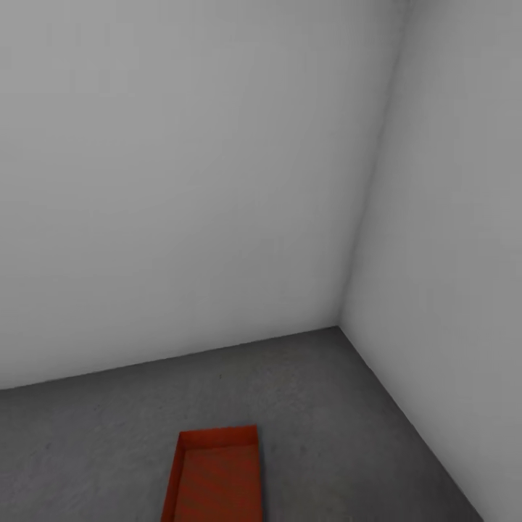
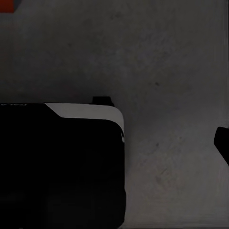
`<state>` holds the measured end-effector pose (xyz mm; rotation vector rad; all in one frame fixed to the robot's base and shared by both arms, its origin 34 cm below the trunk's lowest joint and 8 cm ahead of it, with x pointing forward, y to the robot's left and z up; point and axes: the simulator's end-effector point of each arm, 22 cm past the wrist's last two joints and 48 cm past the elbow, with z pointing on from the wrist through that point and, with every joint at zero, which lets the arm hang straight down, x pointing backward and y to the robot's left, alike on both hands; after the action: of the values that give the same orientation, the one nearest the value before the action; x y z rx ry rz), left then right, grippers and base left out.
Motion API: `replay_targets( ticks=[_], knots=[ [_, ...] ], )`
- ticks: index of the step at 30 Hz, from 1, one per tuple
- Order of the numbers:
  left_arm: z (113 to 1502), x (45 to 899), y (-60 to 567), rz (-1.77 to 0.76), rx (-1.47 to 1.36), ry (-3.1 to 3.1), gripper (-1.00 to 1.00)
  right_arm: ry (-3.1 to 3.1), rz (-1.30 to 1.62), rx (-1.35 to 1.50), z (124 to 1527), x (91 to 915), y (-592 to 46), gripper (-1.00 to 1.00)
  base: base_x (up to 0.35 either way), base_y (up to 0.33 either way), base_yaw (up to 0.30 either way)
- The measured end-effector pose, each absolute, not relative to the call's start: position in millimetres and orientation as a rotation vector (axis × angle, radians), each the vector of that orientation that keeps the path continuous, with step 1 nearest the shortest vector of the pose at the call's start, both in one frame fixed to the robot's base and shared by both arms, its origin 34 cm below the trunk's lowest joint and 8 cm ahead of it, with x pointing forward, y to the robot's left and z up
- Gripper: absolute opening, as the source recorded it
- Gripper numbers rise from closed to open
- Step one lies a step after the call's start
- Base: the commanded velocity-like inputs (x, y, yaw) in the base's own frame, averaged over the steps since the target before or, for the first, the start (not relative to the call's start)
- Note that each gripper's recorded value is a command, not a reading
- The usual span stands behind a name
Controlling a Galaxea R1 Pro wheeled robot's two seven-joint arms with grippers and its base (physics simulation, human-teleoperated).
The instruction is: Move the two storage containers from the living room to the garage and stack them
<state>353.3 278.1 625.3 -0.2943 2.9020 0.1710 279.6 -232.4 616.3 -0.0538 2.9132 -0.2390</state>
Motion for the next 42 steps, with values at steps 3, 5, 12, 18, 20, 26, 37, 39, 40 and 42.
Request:
replay_targets(
  ticks=[3, 5, 12, 18, 20, 26, 37, 39, 40, 42],
  knots=[
    [625.4, 353.4, 275.5, 0.166, -0.294, 2.902, 1.0, 2.912, -0.238, -0.053, 616.5, 280.0, -231.9, 1.0, 0.0, 0.0, -0.282],
    [625.6, 353.6, 274.7, 0.165, -0.294, 2.901, 1.0, 2.911, -0.237, -0.053, 616.6, 280.3, -231.6, 1.0, 0.0, 0.0, -0.283],
    [626.5, 355.2, 272.2, 0.159, -0.293, 2.897, 1.0, 2.909, -0.237, -0.054, 617.2, 281.4, -231.5, 1.0, 0.0, 0.0, -0.282],
    [627.4, 356.9, 272.0, 0.158, -0.293, 2.892, 1.0, 2.906, -0.237, -0.053, 617.7, 282.7, -231.5, 1.0, 0.0, 0.0, -0.282],
    [627.7, 357.5, 272.0, 0.158, -0.293, 2.89, 1.0, 2.905, -0.237, -0.053, 617.9, 283.1, -231.5, 1.0, 0.0, 0.0, -0.282],
    [628.7, 358.9, 272.0, 0.157, -0.293, 2.886, 1.0, 2.902, -0.237, -0.054, 618.5, 284.3, -231.5, 1.0, 0.0, 0.0, -0.282],
    [630.5, 361.9, 272.0, 0.156, -0.293, 2.878, 1.0, 2.894, -0.234, -0.051, 619.8, 287.2, -230.4, 1.0, 0.0, 0.0, -0.281],
    [631.0, 362.7, 272.0, 0.156, -0.292, 2.875, 1.0, 2.892, -0.235, -0.051, 620.1, 287.8, -230.4, 1.0, 0.0, 0.0, -0.242],
    [631.2, 362.9, 272.0, 0.156, -0.292, 2.875, 1.0, 2.891, -0.235, -0.051, 620.3, 288.2, -230.4, 1.0, 0.0, 0.0, -0.157],
    [631.3, 363.1, 272.1, 0.156, -0.292, 2.874, 1.0, 2.891, -0.236, -0.051, 620.4, 288.5, -230.7, 1.0, 0.0, 0.0, -0.066]
  ],
)
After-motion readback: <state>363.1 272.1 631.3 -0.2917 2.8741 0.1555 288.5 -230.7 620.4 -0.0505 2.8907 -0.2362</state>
